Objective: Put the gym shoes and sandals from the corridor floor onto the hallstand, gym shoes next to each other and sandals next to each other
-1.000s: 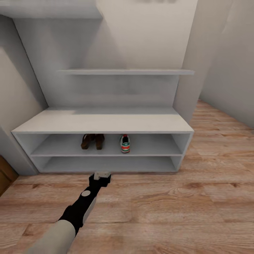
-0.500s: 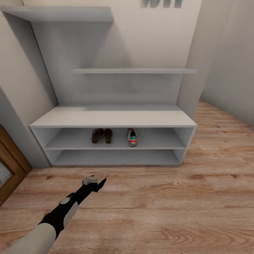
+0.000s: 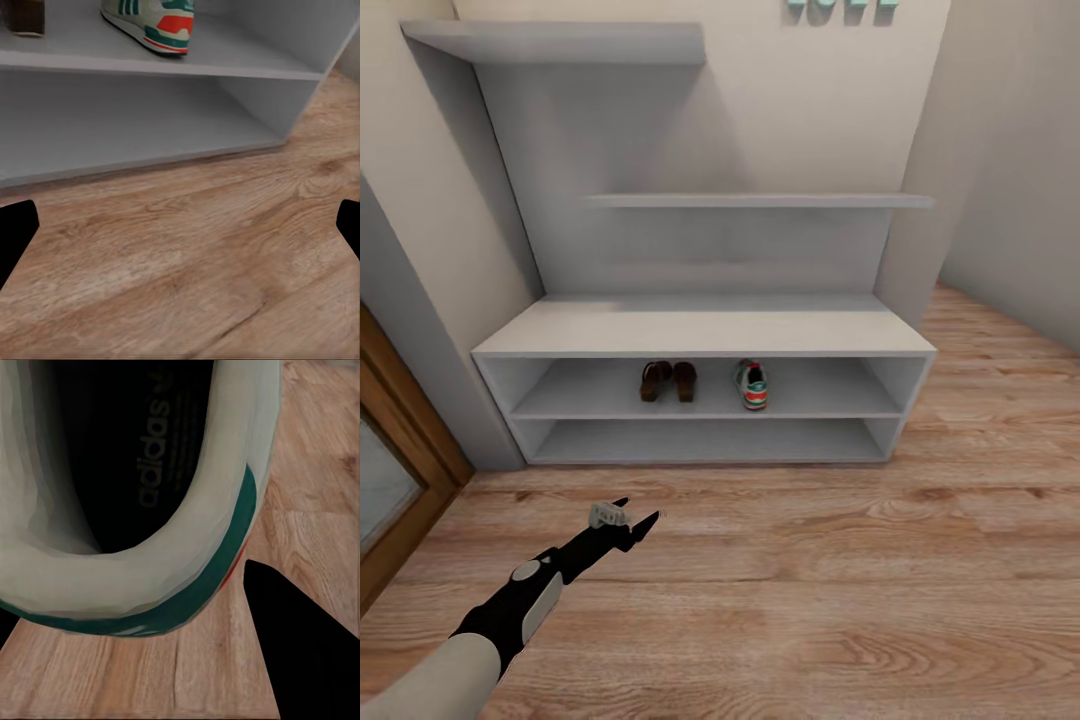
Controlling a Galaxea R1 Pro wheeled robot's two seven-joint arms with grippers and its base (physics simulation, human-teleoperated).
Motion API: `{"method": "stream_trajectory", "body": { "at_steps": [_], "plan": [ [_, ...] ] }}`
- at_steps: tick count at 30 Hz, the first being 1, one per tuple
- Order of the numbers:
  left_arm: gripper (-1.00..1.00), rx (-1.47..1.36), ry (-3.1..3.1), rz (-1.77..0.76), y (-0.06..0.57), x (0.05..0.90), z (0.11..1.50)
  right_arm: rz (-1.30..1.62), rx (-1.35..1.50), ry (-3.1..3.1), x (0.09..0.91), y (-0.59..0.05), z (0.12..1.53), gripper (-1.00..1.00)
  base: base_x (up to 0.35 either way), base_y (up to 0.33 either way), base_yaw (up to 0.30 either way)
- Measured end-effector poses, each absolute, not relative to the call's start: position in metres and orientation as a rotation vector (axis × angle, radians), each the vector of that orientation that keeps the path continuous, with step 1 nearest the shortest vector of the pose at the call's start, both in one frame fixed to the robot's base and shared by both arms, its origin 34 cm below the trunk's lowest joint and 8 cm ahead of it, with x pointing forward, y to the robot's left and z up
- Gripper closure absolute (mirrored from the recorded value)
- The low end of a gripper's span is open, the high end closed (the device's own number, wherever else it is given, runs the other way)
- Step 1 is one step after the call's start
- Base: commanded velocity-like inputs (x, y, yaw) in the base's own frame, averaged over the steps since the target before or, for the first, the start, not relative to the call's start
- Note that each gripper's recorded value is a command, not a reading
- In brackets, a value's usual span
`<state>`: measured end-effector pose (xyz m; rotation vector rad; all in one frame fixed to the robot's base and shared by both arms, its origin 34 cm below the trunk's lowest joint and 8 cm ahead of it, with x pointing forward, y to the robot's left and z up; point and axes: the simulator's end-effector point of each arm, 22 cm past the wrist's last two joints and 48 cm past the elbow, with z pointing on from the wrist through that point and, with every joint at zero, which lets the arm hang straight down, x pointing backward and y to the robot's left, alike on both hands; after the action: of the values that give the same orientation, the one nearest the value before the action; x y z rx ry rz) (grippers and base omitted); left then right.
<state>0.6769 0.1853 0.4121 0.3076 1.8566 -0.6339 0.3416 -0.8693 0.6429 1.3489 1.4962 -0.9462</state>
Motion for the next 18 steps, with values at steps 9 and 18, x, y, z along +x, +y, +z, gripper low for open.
{"method": "stream_trajectory", "body": {
  "at_steps": [9, 18],
  "plan": [
    [-1.0, 0.316, 1.852, -0.645, 0.184, 0.676, 0.413, -0.947, 1.349, 1.496, 0.341, -0.869, 0.643, 1.0, 0.0, 0.128, 0.0],
    [-1.0, 0.416, 1.674, -0.942, 0.184, 0.643, 0.46, -0.942, 1.349, 1.501, 0.343, -0.868, 0.641, 1.0, 0.0, 0.003, 0.0]
  ]
}}
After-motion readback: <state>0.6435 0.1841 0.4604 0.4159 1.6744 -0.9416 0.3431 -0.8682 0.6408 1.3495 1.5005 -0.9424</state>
